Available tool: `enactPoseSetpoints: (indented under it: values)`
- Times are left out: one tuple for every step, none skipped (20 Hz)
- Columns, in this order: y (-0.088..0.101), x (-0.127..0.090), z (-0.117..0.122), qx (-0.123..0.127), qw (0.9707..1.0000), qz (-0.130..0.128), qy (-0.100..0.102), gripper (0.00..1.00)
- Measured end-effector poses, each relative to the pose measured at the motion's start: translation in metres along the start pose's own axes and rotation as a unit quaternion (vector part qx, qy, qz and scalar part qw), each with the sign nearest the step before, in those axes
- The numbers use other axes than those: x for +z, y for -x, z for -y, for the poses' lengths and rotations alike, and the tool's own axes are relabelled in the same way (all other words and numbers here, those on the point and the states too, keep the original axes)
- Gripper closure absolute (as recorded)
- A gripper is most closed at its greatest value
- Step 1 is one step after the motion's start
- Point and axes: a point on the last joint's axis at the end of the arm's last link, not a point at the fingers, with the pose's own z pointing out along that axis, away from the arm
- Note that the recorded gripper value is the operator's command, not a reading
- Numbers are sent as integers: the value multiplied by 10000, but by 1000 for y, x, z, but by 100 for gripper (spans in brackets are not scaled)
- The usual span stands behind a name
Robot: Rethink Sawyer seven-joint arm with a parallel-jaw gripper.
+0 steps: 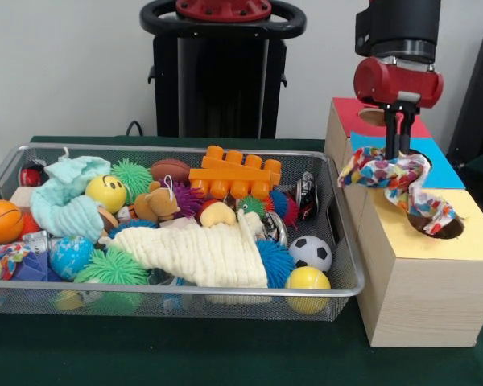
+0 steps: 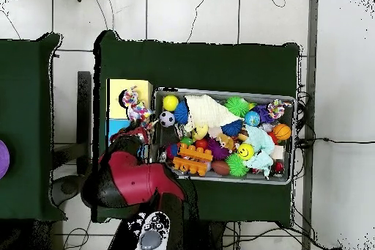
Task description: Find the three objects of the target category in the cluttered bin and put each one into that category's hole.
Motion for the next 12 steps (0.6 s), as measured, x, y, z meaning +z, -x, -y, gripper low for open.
enactPoseSetpoints:
  values:
    - [-2, 3, -1, -14, 10000, -28, -2, 100]
    - [-4, 5, -1, -23, 10000, -45, -3, 100]
    - [-6, 8, -2, -37, 10000, -75, -1, 100]
    - [-8, 10, -3, -43, 10000, -89, 4, 100]
    - [-9, 13, -4, -48, 9999, -106, 6, 100]
    - [-9, 14, -4, -51, 9999, -113, 8, 100]
    - [-10, 16, -4, -54, 9999, -120, 9, 100]
    - [-10, 17, -5, -58, 9999, -123, 10, 100]
    - [-10, 19, -5, -62, 9999, -125, 10, 100]
    - [-10, 20, -5, -62, 9999, -125, 9, 100]
    - [-10, 21, -5, -65, 9999, -126, 10, 100]
    - [-9, 22, -5, -67, 9999, -124, 10, 100]
